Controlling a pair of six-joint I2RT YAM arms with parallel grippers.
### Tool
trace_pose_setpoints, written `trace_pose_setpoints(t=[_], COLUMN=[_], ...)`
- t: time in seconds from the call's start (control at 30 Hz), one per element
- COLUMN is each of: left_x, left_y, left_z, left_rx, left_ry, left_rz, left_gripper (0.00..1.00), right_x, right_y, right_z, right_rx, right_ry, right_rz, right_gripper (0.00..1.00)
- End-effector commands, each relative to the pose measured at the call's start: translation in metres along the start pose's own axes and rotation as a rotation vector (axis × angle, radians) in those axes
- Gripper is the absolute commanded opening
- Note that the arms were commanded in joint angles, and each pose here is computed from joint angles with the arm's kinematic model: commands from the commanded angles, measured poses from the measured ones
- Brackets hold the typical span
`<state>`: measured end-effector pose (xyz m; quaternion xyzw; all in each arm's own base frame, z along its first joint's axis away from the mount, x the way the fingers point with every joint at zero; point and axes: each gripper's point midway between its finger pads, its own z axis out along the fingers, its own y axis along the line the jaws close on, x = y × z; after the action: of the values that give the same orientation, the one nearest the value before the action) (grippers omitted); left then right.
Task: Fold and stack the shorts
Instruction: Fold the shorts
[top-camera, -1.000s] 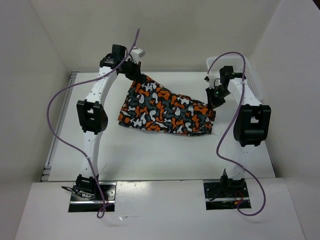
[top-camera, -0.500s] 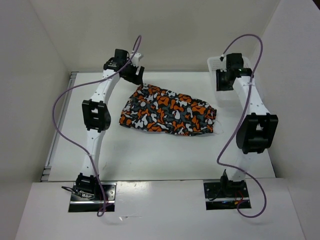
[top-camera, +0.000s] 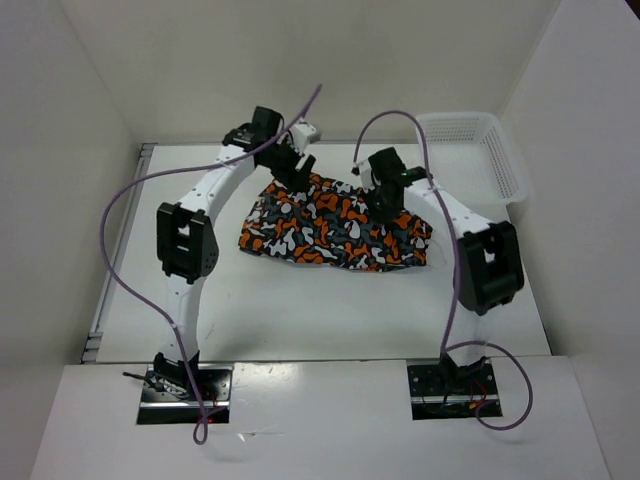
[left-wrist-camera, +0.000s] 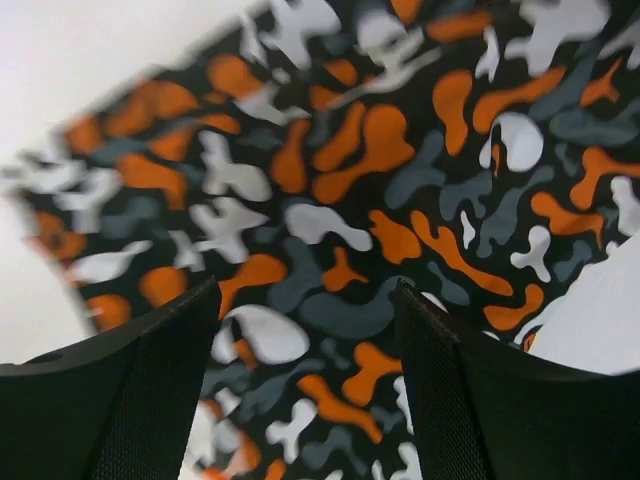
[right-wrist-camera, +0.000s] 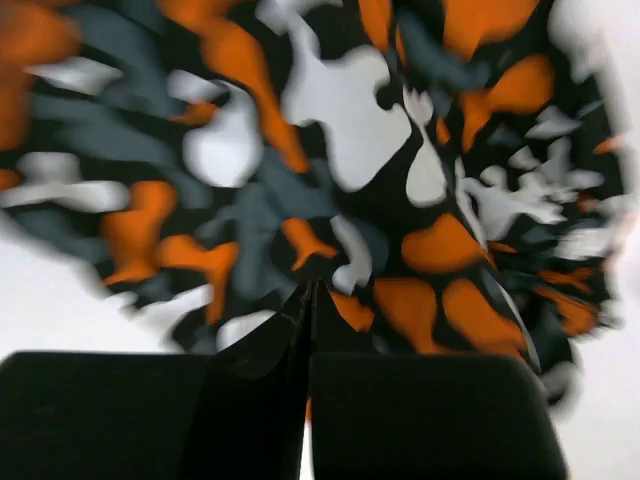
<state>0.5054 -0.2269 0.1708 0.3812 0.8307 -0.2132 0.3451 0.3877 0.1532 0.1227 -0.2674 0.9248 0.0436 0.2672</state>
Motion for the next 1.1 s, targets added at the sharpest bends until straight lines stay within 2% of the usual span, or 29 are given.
trace_pose_setpoints(t=[0.0, 0.07, 0.2, 0.4, 0.43, 0.57, 0.67, 0.9, 1.0, 1.03, 1.07], left_x=[0.052, 0.064, 0.099, 0.134, 0.152, 0.172, 0.188, 0.2, 0.206, 0.209, 0.211], left_y=[0.004, 0.01, 0.019, 0.024, 0.023, 0.016, 0.011, 0.007, 0.006, 0.005, 0.008], left_z=[0.045, 0.054, 0.077, 0.083, 0.085, 0.076, 0.064, 0.033, 0.018, 0.011, 0.006], left_rx=[0.044, 0.021, -0.015, -0.078, -0.089, -0.107, -0.121, -0.157, -0.18, -0.185, -0.192], left_ry=[0.101, 0.129, 0.202, 0.268, 0.308, 0.35, 0.369, 0.389, 0.396, 0.395, 0.394], left_rz=[-0.033, -0.055, -0.114, -0.154, -0.164, -0.182, -0.219, -0.223, -0.219, -0.227, -0.237], left_gripper=[0.77, 0.77, 0.77, 0.77, 0.77, 0.77, 0.77, 0.76, 0.76, 0.76, 0.76], right_x=[0.03, 0.026, 0.045, 0.044, 0.037, 0.015, -0.015, -0.003, -0.024, -0.037, -0.044], right_y=[-0.021, -0.043, -0.071, -0.107, -0.108, -0.098, -0.099, -0.107, -0.094, -0.093, -0.088], right_z=[0.034, 0.043, 0.074, 0.094, 0.097, 0.096, 0.074, 0.078, 0.062, 0.046, 0.037], right_rx=[0.088, 0.143, 0.218, 0.27, 0.264, 0.185, 0.17, 0.225, 0.165, 0.157, 0.135], right_ry=[0.128, 0.118, 0.19, 0.193, 0.179, 0.126, 0.042, 0.065, 0.005, -0.038, -0.066], right_rz=[0.014, 0.076, 0.127, 0.207, 0.208, 0.226, 0.236, 0.236, 0.246, 0.255, 0.269], right_gripper=[0.01, 0.01, 0.01, 0.01, 0.01, 0.01, 0.02, 0.02, 0.1, 0.24, 0.31])
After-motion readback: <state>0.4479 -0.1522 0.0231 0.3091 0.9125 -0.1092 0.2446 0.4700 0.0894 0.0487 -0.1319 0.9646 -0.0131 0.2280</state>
